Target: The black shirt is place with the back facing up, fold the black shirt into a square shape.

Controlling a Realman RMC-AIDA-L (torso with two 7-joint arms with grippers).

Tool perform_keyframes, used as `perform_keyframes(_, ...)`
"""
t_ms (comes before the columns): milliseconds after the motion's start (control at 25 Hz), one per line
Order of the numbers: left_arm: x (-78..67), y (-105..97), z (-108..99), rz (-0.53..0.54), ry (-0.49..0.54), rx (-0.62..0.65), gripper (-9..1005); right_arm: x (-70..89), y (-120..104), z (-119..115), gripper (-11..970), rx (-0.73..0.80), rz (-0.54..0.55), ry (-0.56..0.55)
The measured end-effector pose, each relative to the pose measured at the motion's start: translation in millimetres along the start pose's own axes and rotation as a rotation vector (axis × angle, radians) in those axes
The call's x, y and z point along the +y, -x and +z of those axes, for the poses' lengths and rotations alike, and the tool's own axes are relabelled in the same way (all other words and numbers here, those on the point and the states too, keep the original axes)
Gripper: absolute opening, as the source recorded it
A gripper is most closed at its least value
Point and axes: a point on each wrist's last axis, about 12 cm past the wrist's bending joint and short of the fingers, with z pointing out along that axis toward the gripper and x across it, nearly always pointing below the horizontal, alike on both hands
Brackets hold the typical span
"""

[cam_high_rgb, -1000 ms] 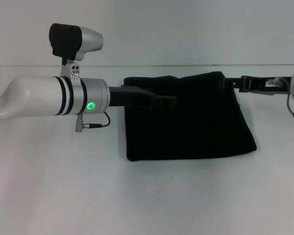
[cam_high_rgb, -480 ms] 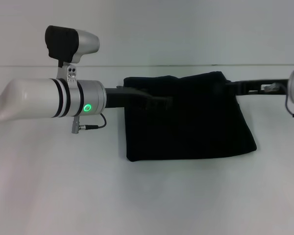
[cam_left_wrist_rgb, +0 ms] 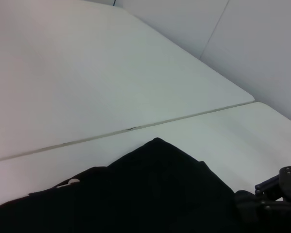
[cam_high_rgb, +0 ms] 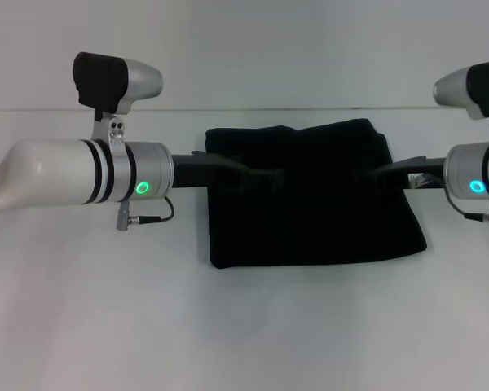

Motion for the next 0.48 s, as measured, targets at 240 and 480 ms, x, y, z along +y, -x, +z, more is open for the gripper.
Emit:
perform_keyframes(240,0.5,0,-1,-0.002,0.0,-0.002,906,-7.0,3,-3,70,-0.036,-0.019,-0.048)
perform_keyframes(480,1.7,1,-3,0.004,0.001,-0.004,906,-14.8,19,-18,14,-0.133,-0.034,-0.085)
